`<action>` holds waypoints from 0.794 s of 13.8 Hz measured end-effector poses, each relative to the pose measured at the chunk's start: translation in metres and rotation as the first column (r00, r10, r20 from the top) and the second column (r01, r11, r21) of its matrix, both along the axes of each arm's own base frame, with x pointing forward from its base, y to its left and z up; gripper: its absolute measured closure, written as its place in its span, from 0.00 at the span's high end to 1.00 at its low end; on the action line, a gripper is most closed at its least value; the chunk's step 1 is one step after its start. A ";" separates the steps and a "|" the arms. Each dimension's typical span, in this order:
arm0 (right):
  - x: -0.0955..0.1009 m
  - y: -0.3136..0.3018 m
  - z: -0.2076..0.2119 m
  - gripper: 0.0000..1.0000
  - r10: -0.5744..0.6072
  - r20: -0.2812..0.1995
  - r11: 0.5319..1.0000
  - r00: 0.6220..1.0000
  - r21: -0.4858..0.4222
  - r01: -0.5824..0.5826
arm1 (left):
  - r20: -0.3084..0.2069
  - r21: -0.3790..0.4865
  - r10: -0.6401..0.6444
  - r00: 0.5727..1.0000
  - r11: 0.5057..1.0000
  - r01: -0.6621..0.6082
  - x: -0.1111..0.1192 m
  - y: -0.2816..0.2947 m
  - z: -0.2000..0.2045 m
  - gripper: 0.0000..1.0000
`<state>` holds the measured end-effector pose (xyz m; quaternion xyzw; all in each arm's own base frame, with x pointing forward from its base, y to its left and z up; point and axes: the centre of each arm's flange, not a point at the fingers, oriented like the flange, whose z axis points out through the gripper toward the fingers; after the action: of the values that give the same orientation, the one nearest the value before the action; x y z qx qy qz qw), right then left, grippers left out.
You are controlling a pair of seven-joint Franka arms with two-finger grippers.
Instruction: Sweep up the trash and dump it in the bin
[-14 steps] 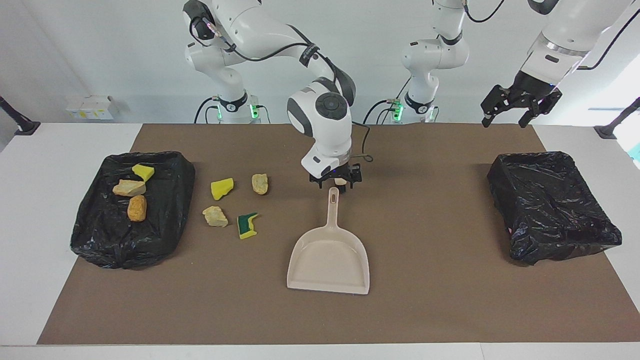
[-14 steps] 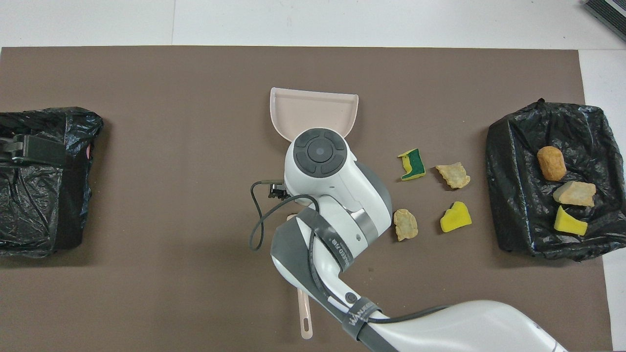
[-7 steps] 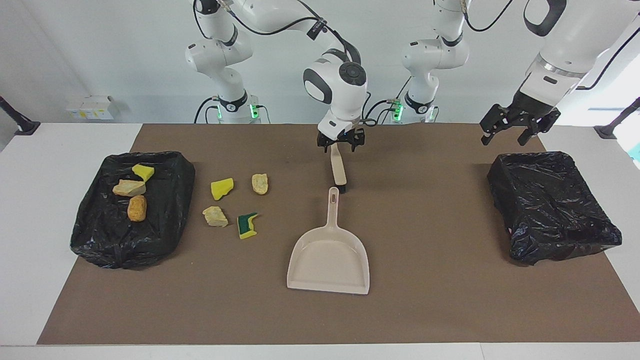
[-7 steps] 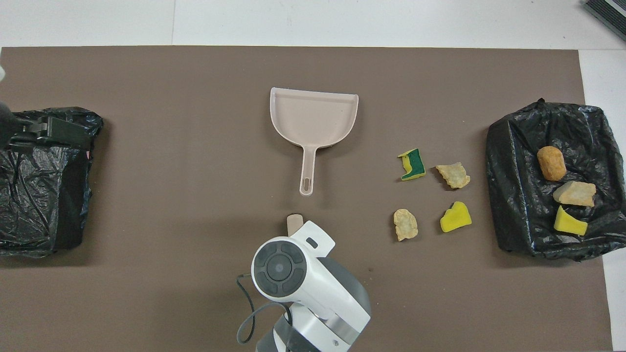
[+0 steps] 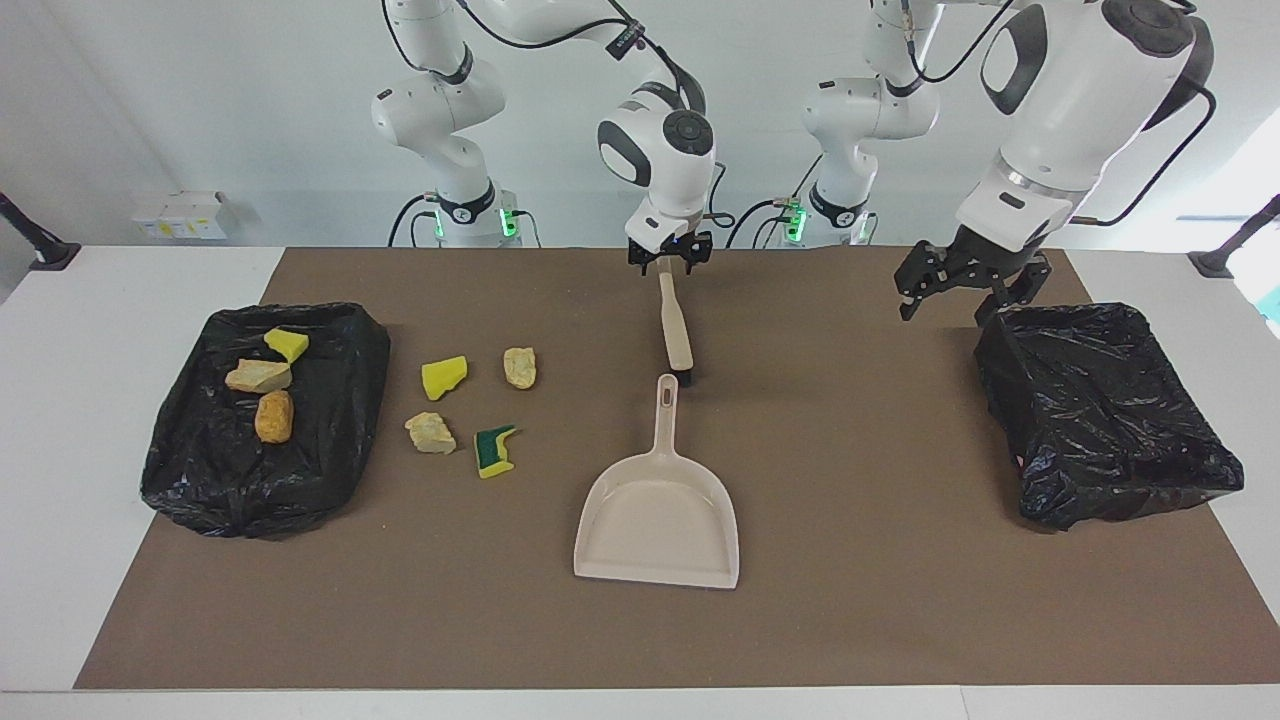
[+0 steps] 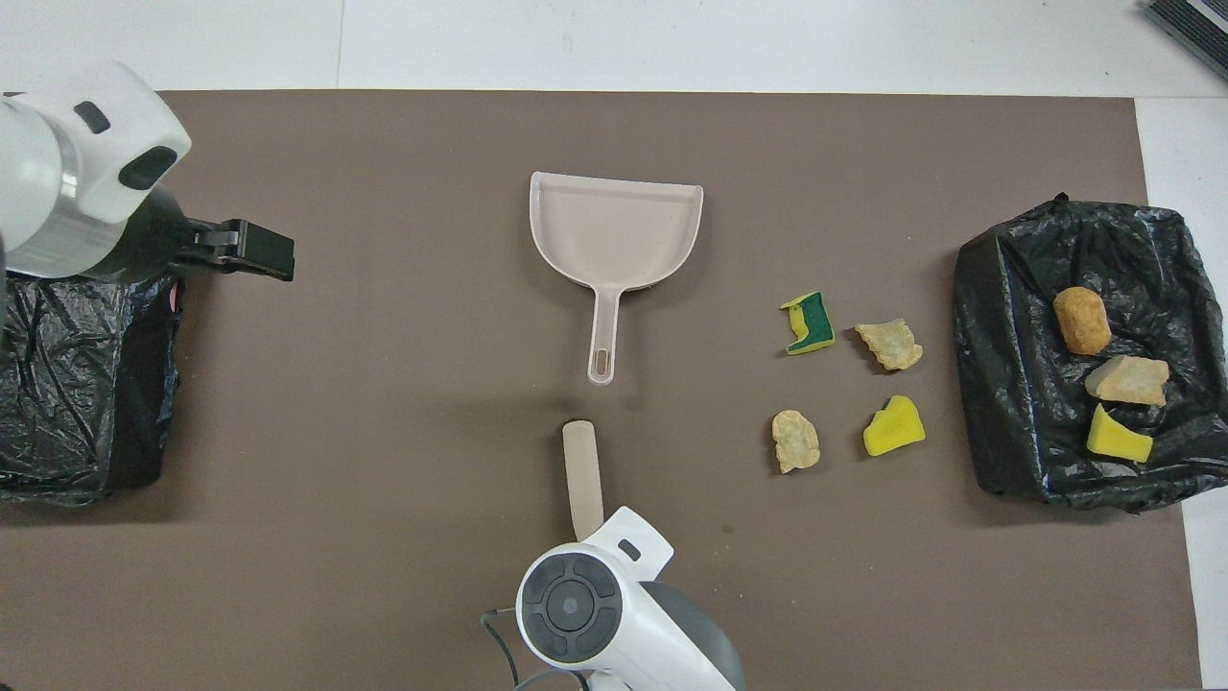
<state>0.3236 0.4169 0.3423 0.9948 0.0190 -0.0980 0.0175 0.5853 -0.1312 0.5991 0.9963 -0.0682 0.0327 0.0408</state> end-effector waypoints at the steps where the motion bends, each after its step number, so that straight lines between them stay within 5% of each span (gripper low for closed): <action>1: 0.000 0.000 0.000 0.56 -0.002 0.000 1.000 1.000 0.000 0.002 | 0.005 -0.003 -0.009 1.000 1.000 0.009 0.003 -0.008 -0.006 1.00; 2: 0.001 -0.001 0.000 0.43 -0.003 -0.001 1.000 1.000 0.000 0.003 | 0.011 -0.006 -0.011 1.000 1.000 0.011 0.006 -0.015 -0.011 1.00; 5: 0.001 -0.001 0.000 0.40 -0.006 -0.003 1.000 1.000 0.002 0.006 | 0.030 -0.007 0.010 1.000 1.000 -0.010 0.017 -0.043 -0.033 1.00; 7: 0.000 0.000 0.000 0.26 -0.017 -0.014 1.000 1.000 0.010 0.017 | 0.035 -0.004 0.005 0.999 1.000 -0.005 0.022 -0.072 -0.053 1.00; 11: 0.005 -0.002 0.003 0.26 -0.029 -0.014 0.999 0.999 0.016 0.029 | 0.040 -0.019 0.024 0.999 1.000 -0.023 0.027 -0.121 -0.090 1.00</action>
<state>0.3283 0.4151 0.3457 0.9944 0.0053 -0.1050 0.0076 0.6125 -0.2523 0.5089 0.9957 -0.0570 0.0540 0.0482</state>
